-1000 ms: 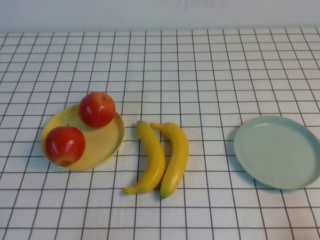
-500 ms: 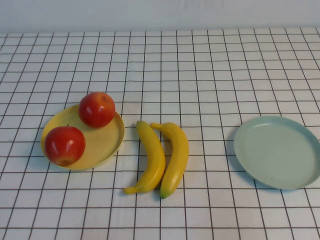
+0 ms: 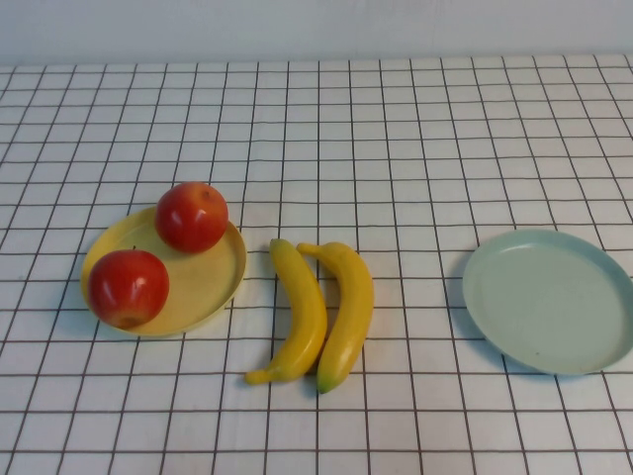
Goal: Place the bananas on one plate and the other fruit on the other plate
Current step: Put another type of fruit in the right plate
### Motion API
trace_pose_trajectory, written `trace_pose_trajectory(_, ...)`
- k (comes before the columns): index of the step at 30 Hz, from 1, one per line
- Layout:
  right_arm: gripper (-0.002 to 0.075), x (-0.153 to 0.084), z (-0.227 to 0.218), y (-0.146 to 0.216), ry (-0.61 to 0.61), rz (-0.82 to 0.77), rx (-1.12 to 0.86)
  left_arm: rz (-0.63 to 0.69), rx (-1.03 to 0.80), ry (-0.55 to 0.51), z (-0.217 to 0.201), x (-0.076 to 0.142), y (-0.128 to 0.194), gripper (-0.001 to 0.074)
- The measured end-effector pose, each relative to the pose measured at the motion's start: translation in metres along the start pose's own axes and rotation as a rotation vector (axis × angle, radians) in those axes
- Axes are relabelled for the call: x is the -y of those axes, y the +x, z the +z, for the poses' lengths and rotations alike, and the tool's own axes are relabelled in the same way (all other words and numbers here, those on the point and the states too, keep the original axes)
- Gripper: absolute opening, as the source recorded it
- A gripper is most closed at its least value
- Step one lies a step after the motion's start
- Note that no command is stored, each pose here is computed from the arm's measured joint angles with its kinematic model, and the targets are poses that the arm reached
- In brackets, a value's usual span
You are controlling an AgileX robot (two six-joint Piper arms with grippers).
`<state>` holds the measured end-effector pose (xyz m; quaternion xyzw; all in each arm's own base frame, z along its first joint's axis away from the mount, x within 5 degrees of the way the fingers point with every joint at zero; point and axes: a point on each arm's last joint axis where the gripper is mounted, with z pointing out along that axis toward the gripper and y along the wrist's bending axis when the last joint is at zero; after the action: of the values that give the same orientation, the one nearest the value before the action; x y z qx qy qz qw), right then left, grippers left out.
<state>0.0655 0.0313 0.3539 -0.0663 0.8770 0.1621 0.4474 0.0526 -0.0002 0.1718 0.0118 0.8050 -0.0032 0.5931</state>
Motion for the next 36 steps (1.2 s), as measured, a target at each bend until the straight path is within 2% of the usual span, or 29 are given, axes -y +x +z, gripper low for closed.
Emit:
trace_pose_trajectory(4,-0.0017,0.003,0.016,-0.033,-0.028,-0.003,-0.239,0.000,0.000,0.000,0.000,0.000,0.000,-0.0004)
trace_pose_trajectory(10,-0.0017,0.015,0.052,-0.067,-0.025,0.035,-0.359,0.000,0.000,0.000,0.000,0.000,0.000,-0.0004)
trace_pose_trajectory(14,-0.0017,0.023,0.078,-0.071,-0.027,0.077,-0.441,0.000,0.000,0.000,0.000,0.000,0.000,-0.0003)
trace_pose_trajectory(18,-0.0017,0.020,0.107,-0.068,-0.002,0.077,-0.564,0.000,0.000,0.000,0.000,0.000,0.000,-0.0004)
trace_pose_trajectory(23,-0.0017,0.001,0.150,-0.073,0.107,-0.027,-0.685,0.000,0.000,0.000,0.000,0.000,0.000,-0.0004)
trace_pose_trajectory(31,-0.0017,-0.048,0.222,-0.089,0.043,-0.108,-0.656,0.000,0.000,0.000,0.000,0.000,0.000,-0.0004)
trace_pose_trajectory(36,-0.0009,-0.070,0.266,-0.087,0.076,-0.239,-0.751,0.000,0.000,0.000,0.000,0.000,0.000,-0.0004)
